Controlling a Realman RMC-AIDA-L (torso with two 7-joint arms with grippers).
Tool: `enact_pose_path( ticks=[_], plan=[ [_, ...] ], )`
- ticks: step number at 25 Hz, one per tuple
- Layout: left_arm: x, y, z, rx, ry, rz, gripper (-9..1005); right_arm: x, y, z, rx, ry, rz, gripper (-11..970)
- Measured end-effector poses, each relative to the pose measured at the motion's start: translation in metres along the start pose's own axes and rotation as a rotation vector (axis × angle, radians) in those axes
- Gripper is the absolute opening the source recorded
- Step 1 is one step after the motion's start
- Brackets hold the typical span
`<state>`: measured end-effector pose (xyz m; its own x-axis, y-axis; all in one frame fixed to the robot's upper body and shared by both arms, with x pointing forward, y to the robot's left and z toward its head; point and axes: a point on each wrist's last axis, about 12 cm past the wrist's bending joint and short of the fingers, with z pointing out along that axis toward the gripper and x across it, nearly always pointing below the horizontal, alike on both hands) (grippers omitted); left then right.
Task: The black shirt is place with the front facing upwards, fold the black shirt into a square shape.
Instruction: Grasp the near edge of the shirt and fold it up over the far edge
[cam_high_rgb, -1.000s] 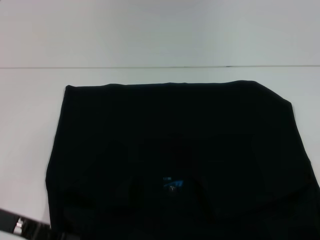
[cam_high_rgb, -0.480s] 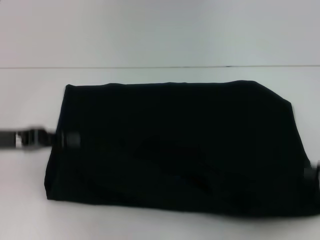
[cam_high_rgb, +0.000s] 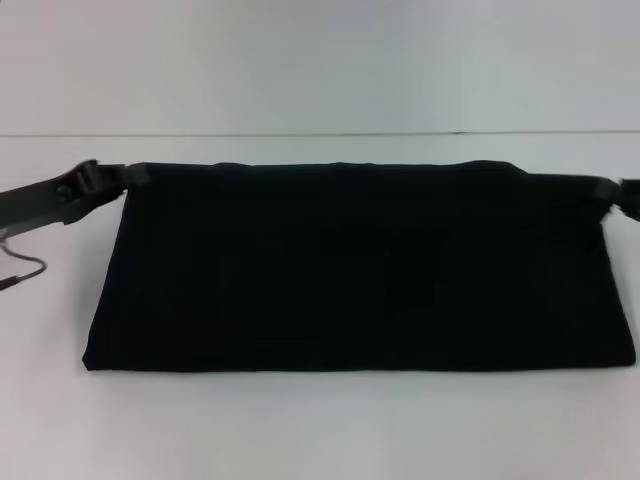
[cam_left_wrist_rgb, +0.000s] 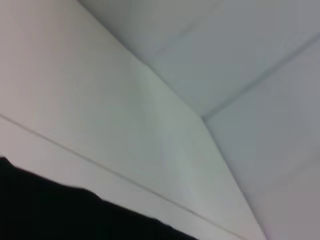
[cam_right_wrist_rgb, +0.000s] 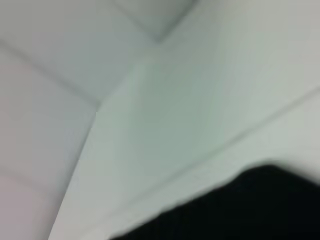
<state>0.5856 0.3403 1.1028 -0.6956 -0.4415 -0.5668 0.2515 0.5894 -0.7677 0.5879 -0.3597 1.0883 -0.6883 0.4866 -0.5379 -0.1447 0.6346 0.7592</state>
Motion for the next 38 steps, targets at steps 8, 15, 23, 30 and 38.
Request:
enact_pose_path(
  ticks=[8,15,23,30,38],
  plan=[
    [0.004,0.001,0.038,-0.096,-0.094,0.078,27,0.010,0.014,0.048,0.055,-0.181,-0.111,67],
    [-0.002,-0.003,0.057,-0.147,-0.190,0.130,28,0.004,0.027,0.073,0.114,-0.215,-0.245,67],
    [0.003,-0.010,0.084,-0.228,-0.272,0.220,27,0.006,0.032,0.091,0.194,-0.267,-0.361,66],
    [0.016,-0.013,0.098,-0.257,-0.330,0.295,28,0.010,0.030,0.094,0.232,-0.289,-0.452,97],
    [0.031,-0.012,0.105,-0.294,-0.402,0.383,29,0.015,0.028,0.100,0.293,-0.308,-0.513,217]
  ],
)
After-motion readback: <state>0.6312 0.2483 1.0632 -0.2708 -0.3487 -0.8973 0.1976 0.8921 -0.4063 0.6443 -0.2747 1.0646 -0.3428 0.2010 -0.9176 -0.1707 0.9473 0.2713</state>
